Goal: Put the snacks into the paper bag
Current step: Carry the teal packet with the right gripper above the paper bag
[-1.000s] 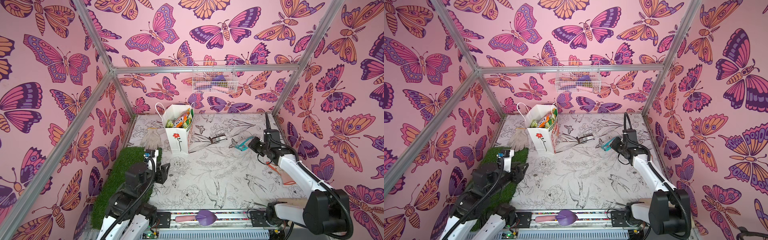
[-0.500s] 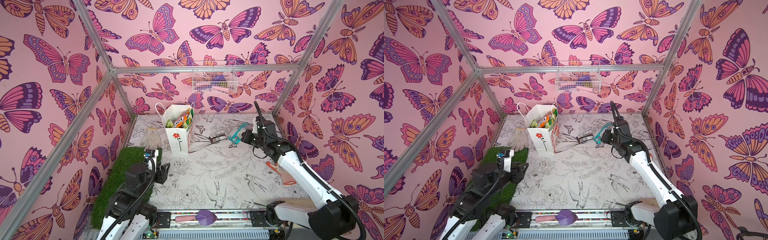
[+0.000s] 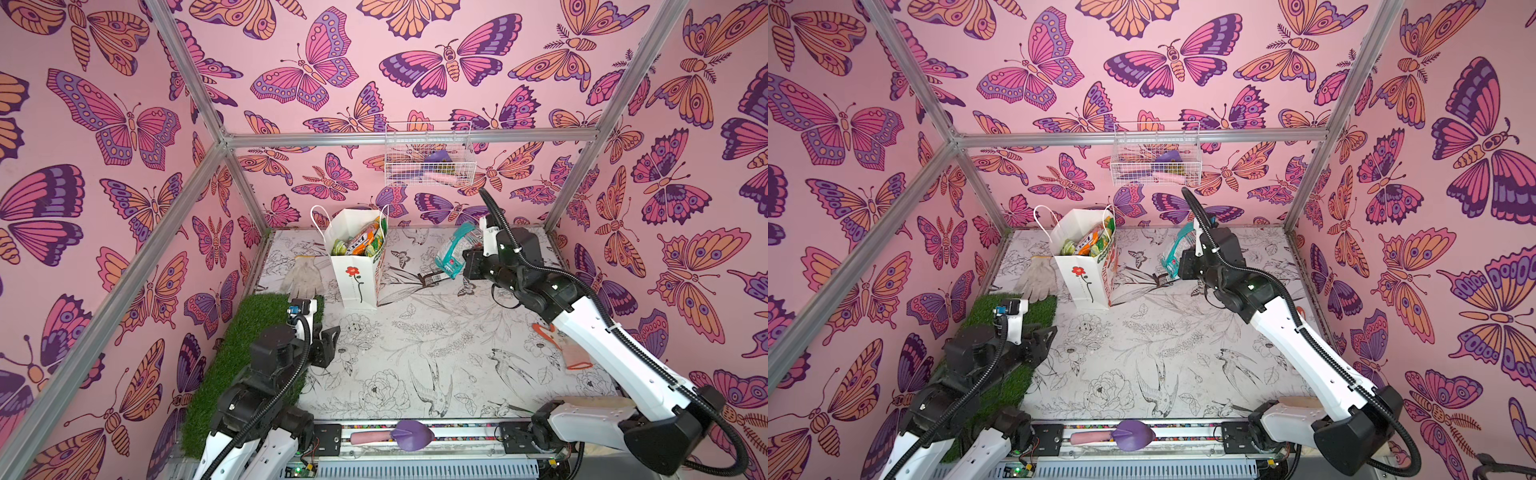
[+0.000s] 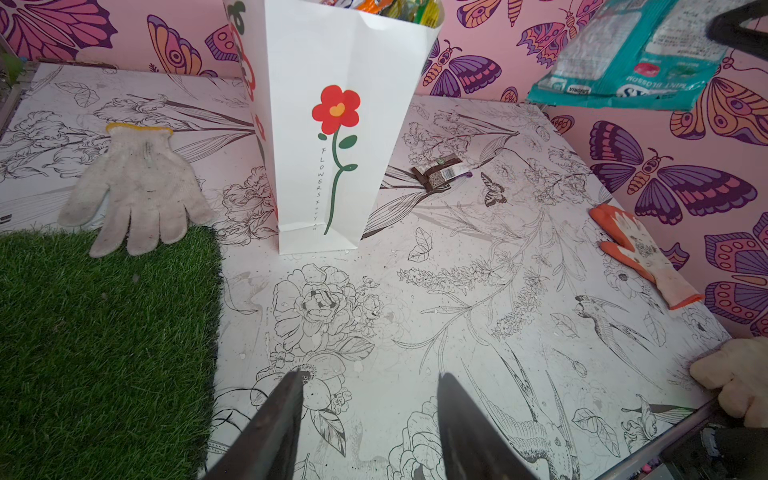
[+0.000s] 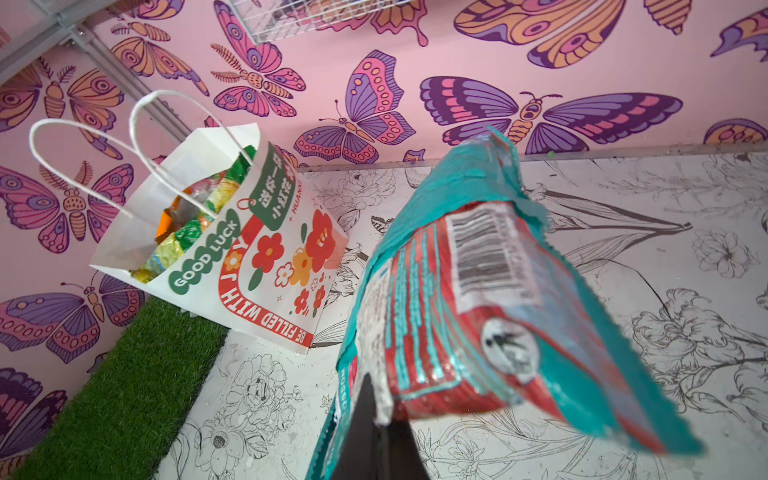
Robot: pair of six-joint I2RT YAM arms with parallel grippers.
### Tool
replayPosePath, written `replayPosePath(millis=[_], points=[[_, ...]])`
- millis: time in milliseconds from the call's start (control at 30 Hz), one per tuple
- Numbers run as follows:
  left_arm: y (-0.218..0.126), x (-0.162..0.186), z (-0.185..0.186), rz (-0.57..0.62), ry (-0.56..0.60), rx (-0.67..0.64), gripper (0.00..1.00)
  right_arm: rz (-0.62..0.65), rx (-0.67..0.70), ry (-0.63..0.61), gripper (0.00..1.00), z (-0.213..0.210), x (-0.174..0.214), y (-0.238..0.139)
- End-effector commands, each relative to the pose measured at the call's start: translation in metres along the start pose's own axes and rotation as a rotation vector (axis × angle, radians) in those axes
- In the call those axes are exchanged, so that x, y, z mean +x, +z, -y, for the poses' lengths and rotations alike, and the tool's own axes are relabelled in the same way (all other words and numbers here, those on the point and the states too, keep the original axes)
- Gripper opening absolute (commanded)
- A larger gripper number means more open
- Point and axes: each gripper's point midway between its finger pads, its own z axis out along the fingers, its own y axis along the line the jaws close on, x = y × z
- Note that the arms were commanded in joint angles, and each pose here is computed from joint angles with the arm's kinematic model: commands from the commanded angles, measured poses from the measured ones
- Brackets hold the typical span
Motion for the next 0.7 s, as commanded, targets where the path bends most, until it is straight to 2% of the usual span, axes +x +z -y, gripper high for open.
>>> replayPosePath(millis=[0, 667], points=[[-0.001, 0.003, -0.002, -0.001, -0.006, -0.011, 0.54, 0.081, -0.031, -0.080, 0.00, -0.024, -0.028, -0.010], [-0.001, 0.004, -0.002, -0.003, -0.005, -0.007, 0.54, 0.174, -0.178, -0.291, 0.00, -0.125, -0.060, -0.023]])
